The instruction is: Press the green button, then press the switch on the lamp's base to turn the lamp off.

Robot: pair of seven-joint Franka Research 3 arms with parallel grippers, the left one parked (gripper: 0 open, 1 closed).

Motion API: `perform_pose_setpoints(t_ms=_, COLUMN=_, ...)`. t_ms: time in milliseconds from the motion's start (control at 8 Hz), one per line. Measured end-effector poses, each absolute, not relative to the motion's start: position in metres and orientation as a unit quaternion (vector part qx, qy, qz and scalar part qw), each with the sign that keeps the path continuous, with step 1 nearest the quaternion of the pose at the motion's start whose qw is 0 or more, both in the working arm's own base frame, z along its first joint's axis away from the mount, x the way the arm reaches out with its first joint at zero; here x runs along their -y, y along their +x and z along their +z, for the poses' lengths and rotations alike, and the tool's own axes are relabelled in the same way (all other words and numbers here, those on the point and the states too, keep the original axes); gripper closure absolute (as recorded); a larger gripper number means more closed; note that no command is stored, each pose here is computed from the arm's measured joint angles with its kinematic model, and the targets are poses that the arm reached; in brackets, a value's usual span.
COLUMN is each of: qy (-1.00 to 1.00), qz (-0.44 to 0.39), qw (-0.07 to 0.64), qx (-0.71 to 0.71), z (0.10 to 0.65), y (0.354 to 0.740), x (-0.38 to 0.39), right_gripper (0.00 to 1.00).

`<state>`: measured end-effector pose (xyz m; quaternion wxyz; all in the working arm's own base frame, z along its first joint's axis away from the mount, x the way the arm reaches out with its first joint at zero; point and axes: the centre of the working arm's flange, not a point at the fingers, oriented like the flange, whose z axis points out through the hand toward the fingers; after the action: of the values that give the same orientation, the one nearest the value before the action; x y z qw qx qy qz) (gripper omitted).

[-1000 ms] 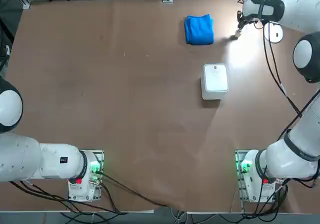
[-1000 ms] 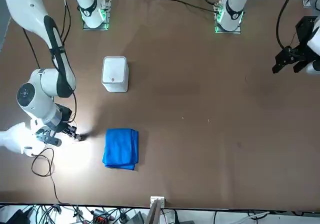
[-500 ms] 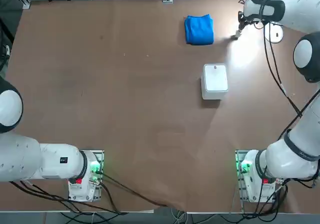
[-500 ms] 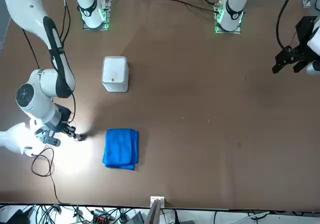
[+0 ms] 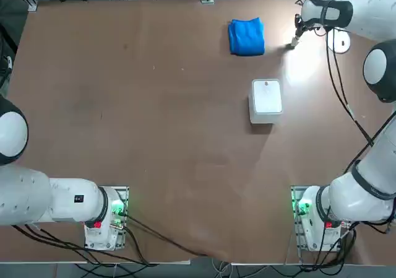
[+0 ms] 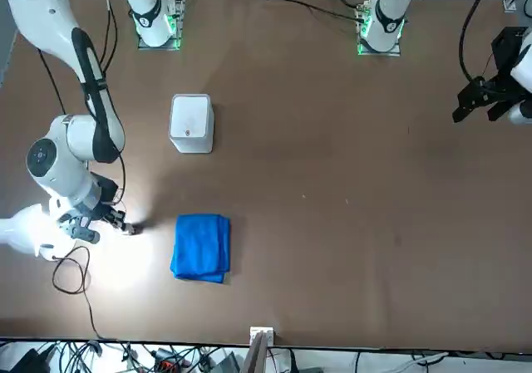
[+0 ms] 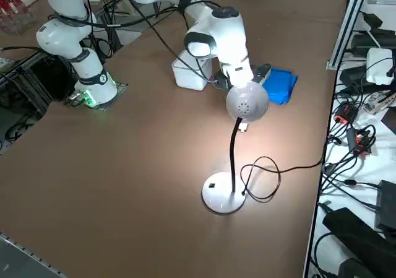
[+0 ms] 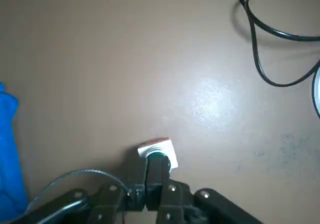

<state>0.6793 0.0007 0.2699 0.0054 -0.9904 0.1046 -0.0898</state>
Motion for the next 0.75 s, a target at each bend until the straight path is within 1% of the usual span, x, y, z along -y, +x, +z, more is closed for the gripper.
perform_pose_setpoints(t_ms=500, qy=-0.990, qz=-0.094, qw=0.007, qx=-0.109, z=0.277, y=0.680, x=-0.006, right_gripper=0.99)
perform_pose_setpoints(t_ms=750, qy=-0.990, qz=-0.084, qw=0.006, qx=-0.109, z=0.297, y=0.680, x=-0.006, right_gripper=0.99)
